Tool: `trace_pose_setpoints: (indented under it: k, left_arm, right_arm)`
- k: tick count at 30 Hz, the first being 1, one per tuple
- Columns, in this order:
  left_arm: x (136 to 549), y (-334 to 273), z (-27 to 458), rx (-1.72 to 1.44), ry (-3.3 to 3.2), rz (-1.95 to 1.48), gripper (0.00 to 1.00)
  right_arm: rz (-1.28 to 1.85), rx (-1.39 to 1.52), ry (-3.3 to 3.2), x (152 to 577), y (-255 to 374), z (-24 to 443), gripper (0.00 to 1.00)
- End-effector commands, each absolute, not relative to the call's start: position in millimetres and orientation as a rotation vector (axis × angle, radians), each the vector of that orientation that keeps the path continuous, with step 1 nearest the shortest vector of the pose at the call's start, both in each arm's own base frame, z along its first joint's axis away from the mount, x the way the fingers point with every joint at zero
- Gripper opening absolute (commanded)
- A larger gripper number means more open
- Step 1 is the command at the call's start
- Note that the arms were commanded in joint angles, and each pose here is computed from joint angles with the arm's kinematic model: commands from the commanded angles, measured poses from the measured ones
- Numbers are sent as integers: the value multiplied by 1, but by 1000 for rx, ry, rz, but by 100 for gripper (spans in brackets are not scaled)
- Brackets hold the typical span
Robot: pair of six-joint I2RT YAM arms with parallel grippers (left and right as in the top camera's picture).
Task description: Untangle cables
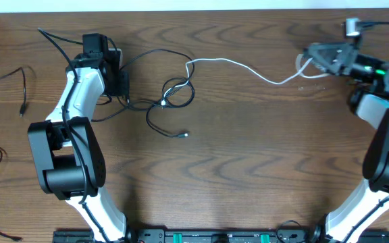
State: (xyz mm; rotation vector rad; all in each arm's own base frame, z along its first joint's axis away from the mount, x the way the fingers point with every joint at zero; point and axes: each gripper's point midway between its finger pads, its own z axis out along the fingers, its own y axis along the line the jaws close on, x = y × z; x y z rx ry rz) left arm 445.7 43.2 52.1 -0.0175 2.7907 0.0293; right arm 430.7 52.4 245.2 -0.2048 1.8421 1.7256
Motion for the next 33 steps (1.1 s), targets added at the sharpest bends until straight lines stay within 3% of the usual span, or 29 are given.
trace_pose_setpoints:
  k: [1, 11, 18, 24, 33]
  left_arm:
    - [445, 38, 49, -26, 2795, -29, 7]
    - [446, 16, 51, 40, 2780, -179, 7]
    - [447, -8, 51, 213, 2767, -192, 7]
    - [449, -38, 53, 336, 2742, -201, 8]
    - [444, -81, 53, 468, 2723, -225, 8]
  right_arm:
    - [1707, -376, 1834, 426, 79, 239, 99]
    - [1788, -301, 1925, 438, 164, 184, 99]
    - [1489, -159, 2130, 451, 222, 119, 99]
    - [1333, -185, 2206, 440, 271, 98, 99]
    - [1137, -121, 2238, 444, 290, 82, 99]
